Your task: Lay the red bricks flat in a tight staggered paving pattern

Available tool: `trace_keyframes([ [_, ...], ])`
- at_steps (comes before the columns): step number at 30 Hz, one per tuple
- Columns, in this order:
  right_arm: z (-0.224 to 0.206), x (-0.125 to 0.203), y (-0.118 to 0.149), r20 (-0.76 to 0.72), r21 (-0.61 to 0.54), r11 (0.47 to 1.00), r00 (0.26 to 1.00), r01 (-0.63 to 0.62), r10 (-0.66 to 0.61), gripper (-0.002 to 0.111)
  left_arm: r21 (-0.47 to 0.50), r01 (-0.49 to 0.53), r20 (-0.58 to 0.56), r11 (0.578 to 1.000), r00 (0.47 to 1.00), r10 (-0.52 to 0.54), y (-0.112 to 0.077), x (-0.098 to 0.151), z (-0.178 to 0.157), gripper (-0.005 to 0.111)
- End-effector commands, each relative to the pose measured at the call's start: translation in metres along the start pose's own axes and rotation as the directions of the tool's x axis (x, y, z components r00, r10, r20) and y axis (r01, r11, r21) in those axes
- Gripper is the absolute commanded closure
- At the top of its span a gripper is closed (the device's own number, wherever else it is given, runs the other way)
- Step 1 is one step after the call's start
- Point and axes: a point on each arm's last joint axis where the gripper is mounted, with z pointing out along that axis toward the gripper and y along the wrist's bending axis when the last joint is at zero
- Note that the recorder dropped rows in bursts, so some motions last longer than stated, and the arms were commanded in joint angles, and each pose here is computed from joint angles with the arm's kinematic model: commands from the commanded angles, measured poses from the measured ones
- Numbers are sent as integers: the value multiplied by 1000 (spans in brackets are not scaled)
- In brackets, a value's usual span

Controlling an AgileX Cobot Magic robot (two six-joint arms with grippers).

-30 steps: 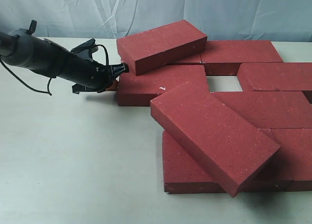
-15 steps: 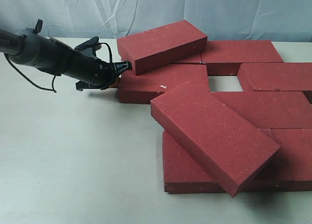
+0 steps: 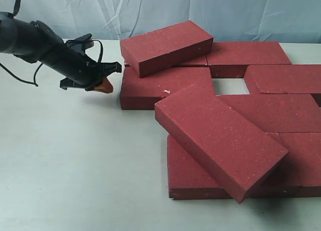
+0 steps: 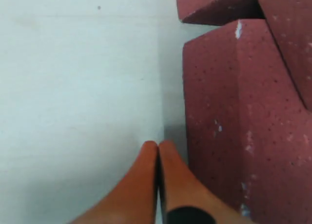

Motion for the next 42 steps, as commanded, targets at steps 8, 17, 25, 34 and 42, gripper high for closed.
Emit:
trace_keyframes([
  [8, 60, -40, 4, -225, 12, 999, 973, -42, 44, 109, -42, -96, 46, 994, 994, 98, -20, -10, -54, 107],
  [17, 140, -78, 18, -327, -122, 989, 944, -89, 44, 109, -92, -122, 10, 988, 992, 124, -20, -3, -69, 107],
  [25, 202, -74, 44, -417, -234, 969, 908, -73, -32, 109, -104, -109, -17, 989, 994, 107, -13, 9, -64, 107],
  [34, 241, -62, 78, -475, -304, 953, 867, -1, -151, 109, -113, -98, -17, 989, 995, 97, -9, 14, -60, 107],
  [42, 241, -60, 105, -476, -415, 906, 828, 86, -297, 109, -115, -96, -1, 989, 995, 97, -9, 12, -60, 107],
])
